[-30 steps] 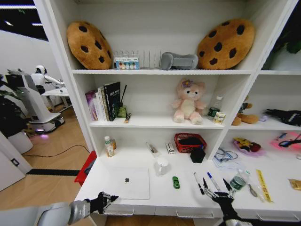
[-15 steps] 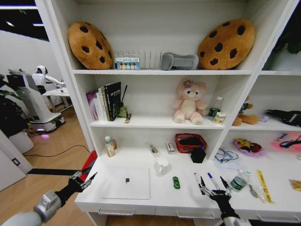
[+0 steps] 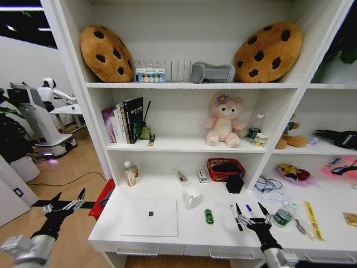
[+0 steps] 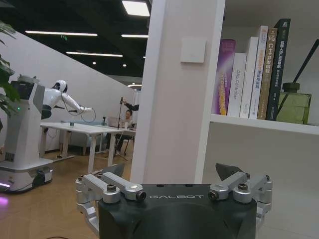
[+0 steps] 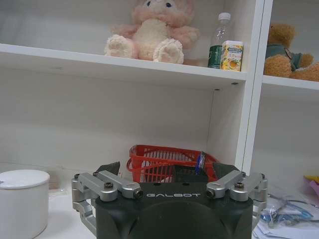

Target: Organize the objects on the table.

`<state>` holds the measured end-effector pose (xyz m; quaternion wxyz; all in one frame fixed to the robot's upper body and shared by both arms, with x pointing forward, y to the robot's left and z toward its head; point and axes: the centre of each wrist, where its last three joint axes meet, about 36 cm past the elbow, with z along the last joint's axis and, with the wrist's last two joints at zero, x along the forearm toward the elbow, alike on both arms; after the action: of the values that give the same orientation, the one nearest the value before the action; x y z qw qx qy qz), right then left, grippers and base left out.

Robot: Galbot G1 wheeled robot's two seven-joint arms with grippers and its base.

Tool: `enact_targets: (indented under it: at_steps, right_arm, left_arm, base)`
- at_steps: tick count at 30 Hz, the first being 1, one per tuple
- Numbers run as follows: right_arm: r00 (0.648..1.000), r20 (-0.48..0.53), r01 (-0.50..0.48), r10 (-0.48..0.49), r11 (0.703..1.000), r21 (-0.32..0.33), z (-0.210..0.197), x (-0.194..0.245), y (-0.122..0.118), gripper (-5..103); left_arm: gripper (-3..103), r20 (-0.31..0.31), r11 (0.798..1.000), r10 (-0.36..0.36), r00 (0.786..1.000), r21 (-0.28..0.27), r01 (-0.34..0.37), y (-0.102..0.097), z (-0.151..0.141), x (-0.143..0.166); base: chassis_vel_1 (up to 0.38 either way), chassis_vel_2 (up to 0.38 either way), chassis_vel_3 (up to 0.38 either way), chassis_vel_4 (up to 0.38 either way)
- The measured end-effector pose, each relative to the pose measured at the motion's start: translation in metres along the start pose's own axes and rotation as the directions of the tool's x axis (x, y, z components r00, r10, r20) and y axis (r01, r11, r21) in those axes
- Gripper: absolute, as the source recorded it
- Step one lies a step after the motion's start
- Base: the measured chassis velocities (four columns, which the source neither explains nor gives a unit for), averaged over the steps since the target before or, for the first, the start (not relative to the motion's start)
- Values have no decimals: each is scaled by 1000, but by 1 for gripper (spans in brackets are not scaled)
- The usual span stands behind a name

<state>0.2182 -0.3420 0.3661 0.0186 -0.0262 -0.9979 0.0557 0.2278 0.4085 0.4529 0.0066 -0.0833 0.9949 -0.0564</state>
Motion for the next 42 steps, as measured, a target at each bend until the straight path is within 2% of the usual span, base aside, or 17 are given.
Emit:
enact_targets:
  at_steps: [3,15,18,23,30,41,42]
  right_arm:
    - [1000,-6,2,-2,1000,-20,-1,2,5,100]
    - [999,-10,33,-33,999,-9,-1,1,10,100]
    - [998,-23,59,-59,998,-11,2,4,18,100]
    - [985,-87,146,-147,989,-16,26,15,54,100]
    - [970,-142,194,-195,981,-18,59,12,85,100]
    - [969,-145,199,-199,980,-20,80,-25,91,100]
    - [969,-151,197,-198,980,-25,83,-32,92,103]
  left_arm:
    - [100,9,1000,-11,1000,11,11,-1,2,5]
    - [100,6,1000,-4,1000,4,4,3,7,1]
    - [100,5,1000,-3,1000,2,3,3,7,1]
    - [100,4,1000,0,1000,0,0,3,7,1]
    - [100,3,1000,1,1000,-2,-1,3,7,1]
    - [100,2,1000,2,1000,-3,-2,3,7,1]
    - [100,1,1000,2,1000,-3,-2,3,7,1]
  base:
    - [0,0,0,0]
    - [0,0,0,0]
    - [0,0,0,0]
    - [0,0,0,0]
    - [0,0,0,0]
    - [0,0,0,0]
    - [0,0,0,0]
